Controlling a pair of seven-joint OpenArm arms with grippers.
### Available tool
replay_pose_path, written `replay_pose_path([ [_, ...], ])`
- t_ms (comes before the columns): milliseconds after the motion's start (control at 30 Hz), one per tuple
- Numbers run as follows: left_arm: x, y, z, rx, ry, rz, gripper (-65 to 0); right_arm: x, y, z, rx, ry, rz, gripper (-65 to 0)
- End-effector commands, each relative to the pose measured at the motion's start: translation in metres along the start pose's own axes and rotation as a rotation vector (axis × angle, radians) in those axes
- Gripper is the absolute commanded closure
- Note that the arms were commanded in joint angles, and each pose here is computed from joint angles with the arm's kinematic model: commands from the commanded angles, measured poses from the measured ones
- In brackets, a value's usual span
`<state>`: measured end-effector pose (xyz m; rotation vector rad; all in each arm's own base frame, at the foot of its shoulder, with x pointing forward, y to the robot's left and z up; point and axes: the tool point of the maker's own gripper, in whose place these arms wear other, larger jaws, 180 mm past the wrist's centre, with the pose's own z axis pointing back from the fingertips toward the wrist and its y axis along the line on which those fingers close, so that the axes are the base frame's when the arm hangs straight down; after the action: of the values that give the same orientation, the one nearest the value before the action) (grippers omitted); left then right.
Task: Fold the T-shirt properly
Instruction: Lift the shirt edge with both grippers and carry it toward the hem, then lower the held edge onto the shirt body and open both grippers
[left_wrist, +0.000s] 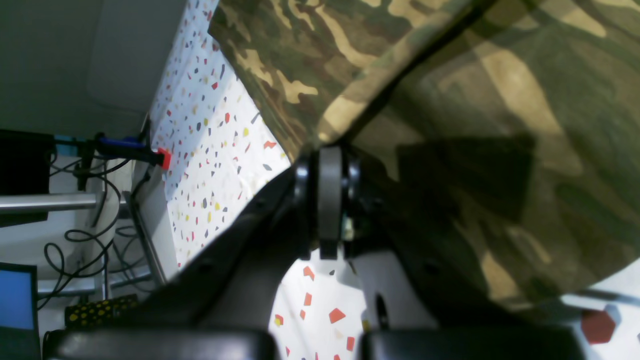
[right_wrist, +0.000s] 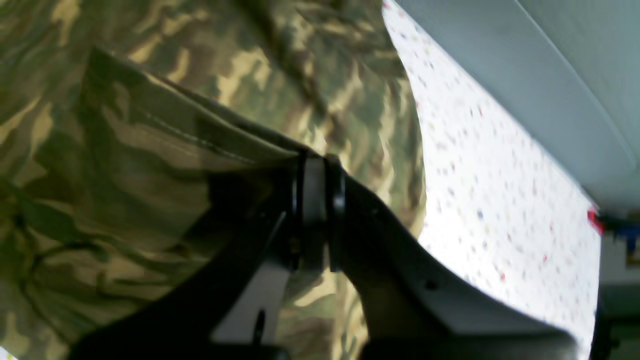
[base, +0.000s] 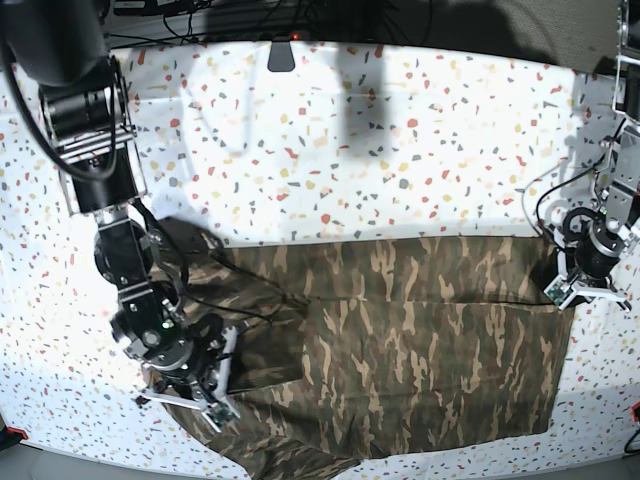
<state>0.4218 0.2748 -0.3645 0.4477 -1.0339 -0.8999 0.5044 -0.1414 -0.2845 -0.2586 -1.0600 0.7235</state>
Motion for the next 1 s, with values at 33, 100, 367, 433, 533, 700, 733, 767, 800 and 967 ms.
replay_pose_path([
  [33,0.01,0.027,0.0,0.059,-0.032,-0.009,0.0,0.023,-0.01,-0.002,-0.018,-0.044,0.05,0.0],
  [100,0.013,0.024,-0.001,0.056,-0.037,-0.003,0.0,0.022,0.0,-0.006,-0.008,-0.032,0.124,0.0],
  [367,0.03,0.005,-0.009,0.037,-0.071,0.039,0.0,0.033,0.01,-0.01,-0.012,-0.038,0.217,0.0],
  [433,0.032,0.002,-0.01,0.034,-0.075,0.044,0.0,0.033,0.009,-0.011,-0.014,-0.039,0.217,0.0],
  [533,0.032,0.002,-0.01,0.033,-0.071,0.045,0.0,0.031,0.006,-0.017,-0.025,-0.035,0.245,0.0],
  [700,0.031,0.001,-0.01,0.033,-0.067,0.046,0.0,0.032,0.013,-0.031,-0.003,-0.027,0.225,0.0],
  [733,0.03,0.001,-0.01,0.033,-0.059,0.046,0.0,0.033,0.014,-0.034,0.001,-0.022,0.22,0.0],
  [767,0.028,0.001,-0.01,0.033,-0.048,0.046,0.0,0.035,0.016,-0.036,0.005,-0.02,0.215,0.0],
  [800,0.025,0.001,-0.01,0.032,-0.034,0.046,0.0,0.039,0.018,-0.038,0.008,-0.025,0.213,0.0],
  [967,0.015,0.0,-0.011,0.028,0.009,0.049,0.0,0.062,0.024,-0.041,0.012,-0.063,0.218,0.0],
])
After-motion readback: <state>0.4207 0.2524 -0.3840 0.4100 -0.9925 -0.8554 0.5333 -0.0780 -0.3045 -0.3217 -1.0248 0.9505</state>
